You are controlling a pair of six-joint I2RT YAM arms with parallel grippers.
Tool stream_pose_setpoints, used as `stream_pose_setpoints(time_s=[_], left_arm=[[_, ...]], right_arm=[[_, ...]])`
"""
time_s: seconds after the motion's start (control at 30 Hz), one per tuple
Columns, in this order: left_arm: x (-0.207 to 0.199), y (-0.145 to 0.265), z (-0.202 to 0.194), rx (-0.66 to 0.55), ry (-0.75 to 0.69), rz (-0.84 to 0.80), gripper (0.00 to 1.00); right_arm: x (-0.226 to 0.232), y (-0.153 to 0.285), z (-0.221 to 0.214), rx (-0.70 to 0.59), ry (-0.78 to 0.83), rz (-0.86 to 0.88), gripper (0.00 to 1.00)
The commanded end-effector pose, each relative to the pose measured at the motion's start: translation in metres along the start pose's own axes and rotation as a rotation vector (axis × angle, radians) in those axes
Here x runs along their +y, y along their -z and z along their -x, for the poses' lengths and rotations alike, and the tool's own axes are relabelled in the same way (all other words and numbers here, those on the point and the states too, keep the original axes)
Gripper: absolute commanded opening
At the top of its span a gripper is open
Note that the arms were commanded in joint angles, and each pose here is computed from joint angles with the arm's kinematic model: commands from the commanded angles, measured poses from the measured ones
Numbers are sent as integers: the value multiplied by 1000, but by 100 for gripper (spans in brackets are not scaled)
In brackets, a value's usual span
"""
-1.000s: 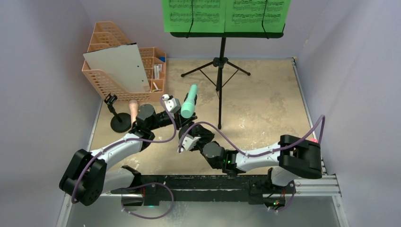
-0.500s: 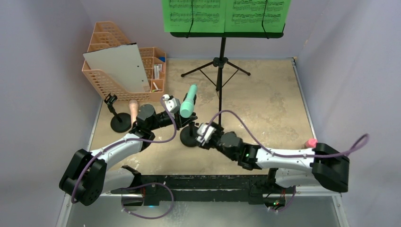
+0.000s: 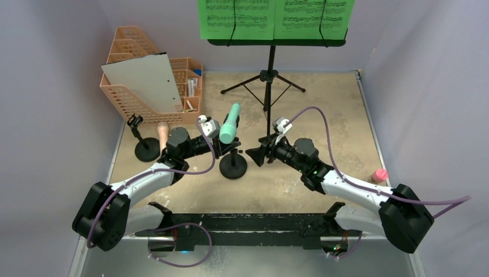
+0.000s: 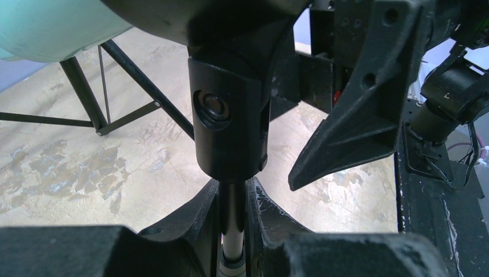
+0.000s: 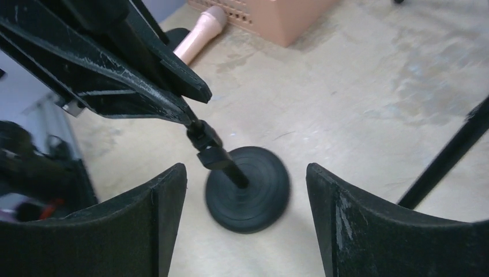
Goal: Pack up the instrument practice props
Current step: Unscrew the knob on the microphone stand.
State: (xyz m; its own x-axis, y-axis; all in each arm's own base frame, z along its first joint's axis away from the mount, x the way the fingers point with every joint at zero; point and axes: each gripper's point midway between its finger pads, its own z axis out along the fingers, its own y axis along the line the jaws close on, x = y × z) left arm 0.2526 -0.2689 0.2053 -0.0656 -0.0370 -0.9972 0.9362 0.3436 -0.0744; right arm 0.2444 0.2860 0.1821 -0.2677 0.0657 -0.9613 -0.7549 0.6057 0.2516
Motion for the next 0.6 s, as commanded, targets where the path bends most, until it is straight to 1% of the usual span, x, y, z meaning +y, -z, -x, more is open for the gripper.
stream_pose_setpoints(time_s=[0.0, 0.13, 0.2, 0.23, 0.33, 0.43, 0.57], left_arm=[[-6, -1, 18, -48, -35, -25, 0], [-6, -1, 19, -50, -36, -25, 0], [-6, -1, 20, -52, -37, -26, 0], [-6, -1, 20, -51, -36, -26, 0], [-6, -1, 20, -52, -38, -27, 0], [-6, -1, 20, -52, -36, -27, 0], [-7, 0, 20, -52, -36, -28, 0]], right_arm=[[24, -6, 15, -7, -302, 115, 77], [25, -16, -2, 51, -457, 130, 74], [29, -18, -8, 61, -526, 155, 73], [32, -18, -5, 44, -556, 172, 72], [32, -17, -2, 3, -603, 194, 71], [34, -17, 4, -12, -626, 221, 71], [33, -20, 4, -1, -659, 224, 69]])
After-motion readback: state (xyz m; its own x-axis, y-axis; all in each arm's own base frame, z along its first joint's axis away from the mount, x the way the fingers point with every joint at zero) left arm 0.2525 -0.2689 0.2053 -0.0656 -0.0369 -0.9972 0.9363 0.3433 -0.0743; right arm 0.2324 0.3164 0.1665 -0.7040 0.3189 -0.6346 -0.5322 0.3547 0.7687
